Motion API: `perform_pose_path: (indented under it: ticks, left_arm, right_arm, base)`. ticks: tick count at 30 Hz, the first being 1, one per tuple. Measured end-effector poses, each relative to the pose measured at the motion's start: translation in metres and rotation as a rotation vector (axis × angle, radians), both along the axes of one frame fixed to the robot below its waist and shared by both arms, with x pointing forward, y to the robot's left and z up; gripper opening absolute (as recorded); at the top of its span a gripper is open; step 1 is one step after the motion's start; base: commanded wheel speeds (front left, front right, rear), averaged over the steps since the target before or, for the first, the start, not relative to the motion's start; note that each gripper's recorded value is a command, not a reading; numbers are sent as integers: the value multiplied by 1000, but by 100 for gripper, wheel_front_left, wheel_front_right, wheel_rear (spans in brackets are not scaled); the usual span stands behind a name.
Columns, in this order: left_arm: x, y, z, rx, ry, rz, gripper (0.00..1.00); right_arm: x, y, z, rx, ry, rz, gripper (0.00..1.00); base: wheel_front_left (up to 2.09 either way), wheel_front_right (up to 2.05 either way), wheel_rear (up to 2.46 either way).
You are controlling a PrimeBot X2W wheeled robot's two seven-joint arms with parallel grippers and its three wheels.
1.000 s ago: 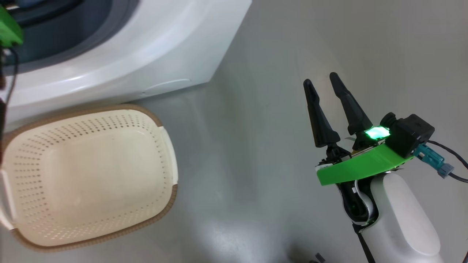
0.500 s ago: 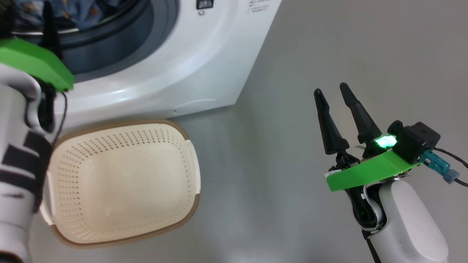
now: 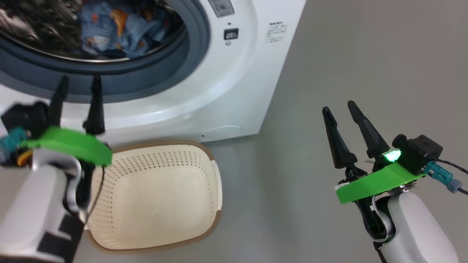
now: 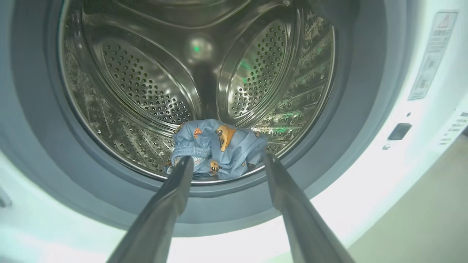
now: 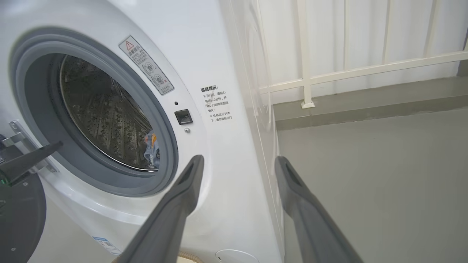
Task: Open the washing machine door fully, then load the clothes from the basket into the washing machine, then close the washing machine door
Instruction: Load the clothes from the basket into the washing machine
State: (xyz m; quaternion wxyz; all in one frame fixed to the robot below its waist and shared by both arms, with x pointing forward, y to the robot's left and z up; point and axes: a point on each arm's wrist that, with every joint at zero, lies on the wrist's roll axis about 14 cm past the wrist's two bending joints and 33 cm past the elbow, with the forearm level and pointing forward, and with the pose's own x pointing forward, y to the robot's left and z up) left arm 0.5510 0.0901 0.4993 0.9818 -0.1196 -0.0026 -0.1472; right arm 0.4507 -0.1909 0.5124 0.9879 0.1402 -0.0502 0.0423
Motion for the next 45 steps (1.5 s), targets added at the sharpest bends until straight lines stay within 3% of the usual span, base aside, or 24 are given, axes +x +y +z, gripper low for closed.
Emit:
perform_pose_path:
  ticks: [13,28,45]
  left_arm:
    - [-79,52,14,-30,-29,136,100]
    - [-140,69,26,-29,-63,199,100]
    - [-149,71,31,-20,-84,195,100]
  right_arm:
    - [-12,17,21,-13,-47,67,100]
    - [-30,26,36,-12,-81,101,100]
    - [-32,27,36,-20,-80,109,100]
  base:
    - [0,0,0]
    - [0,0,0]
    - [0,0,0]
